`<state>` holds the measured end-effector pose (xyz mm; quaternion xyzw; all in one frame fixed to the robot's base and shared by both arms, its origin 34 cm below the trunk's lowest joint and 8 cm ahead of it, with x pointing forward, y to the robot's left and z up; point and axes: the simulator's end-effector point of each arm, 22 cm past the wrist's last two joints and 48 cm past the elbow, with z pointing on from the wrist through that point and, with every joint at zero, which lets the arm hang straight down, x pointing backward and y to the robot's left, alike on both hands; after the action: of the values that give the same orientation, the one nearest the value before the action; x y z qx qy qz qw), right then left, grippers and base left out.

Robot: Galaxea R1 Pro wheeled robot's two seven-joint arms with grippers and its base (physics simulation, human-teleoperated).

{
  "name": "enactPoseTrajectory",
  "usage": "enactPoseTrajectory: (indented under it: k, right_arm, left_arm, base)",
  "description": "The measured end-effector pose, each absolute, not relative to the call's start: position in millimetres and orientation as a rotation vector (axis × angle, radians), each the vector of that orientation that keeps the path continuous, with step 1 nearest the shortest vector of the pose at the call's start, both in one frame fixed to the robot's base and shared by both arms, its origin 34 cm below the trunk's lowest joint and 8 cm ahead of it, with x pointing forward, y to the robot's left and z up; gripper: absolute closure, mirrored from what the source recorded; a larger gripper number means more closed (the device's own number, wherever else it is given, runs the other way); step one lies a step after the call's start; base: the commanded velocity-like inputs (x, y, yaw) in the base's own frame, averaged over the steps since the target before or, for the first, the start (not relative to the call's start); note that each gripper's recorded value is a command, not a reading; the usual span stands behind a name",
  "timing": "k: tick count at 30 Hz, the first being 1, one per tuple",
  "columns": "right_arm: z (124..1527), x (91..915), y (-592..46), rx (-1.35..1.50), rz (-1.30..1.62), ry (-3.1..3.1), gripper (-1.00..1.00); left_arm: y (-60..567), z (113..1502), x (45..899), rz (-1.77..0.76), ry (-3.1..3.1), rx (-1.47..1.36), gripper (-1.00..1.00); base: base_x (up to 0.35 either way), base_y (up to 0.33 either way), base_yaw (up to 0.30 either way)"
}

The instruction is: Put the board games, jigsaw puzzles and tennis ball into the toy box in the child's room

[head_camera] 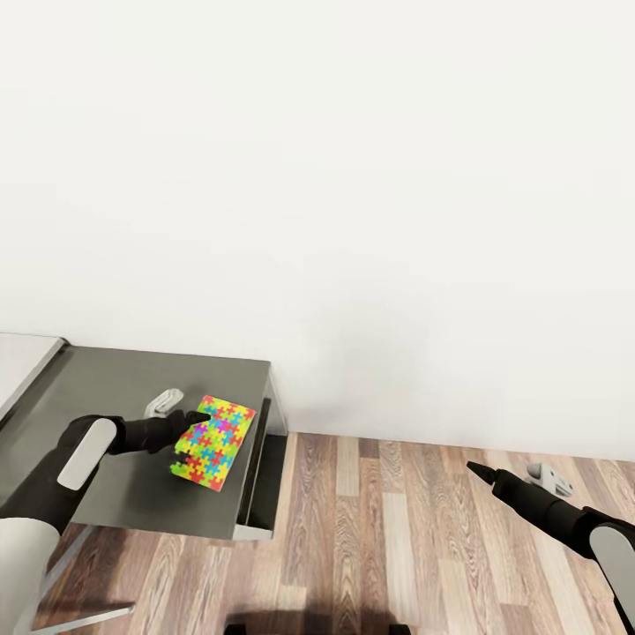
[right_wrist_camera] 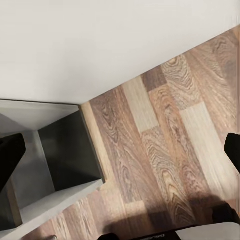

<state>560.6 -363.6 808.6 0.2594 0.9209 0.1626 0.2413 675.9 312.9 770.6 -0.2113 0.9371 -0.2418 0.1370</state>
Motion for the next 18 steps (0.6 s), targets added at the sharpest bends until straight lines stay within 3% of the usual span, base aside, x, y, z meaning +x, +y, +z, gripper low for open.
enactPoseTrajectory:
  k: [8,18]
  right_arm:
    - [808.4,560.4,-363.8,0.710,0.443,2.519,-1.00]
    - [809.0,562.2,-365.0,0.711,0.438,2.508,-1.00]
  left_arm:
    - [313.9,770.5,675.9,-0.693,2.713,-0.607,-1.00]
    - [312.6,770.7,676.0,-0.703,2.710,-0.613,-1.00]
  base:
    - [-0.002,-0.100,0.000]
    - [0.000,-0.013,0.000]
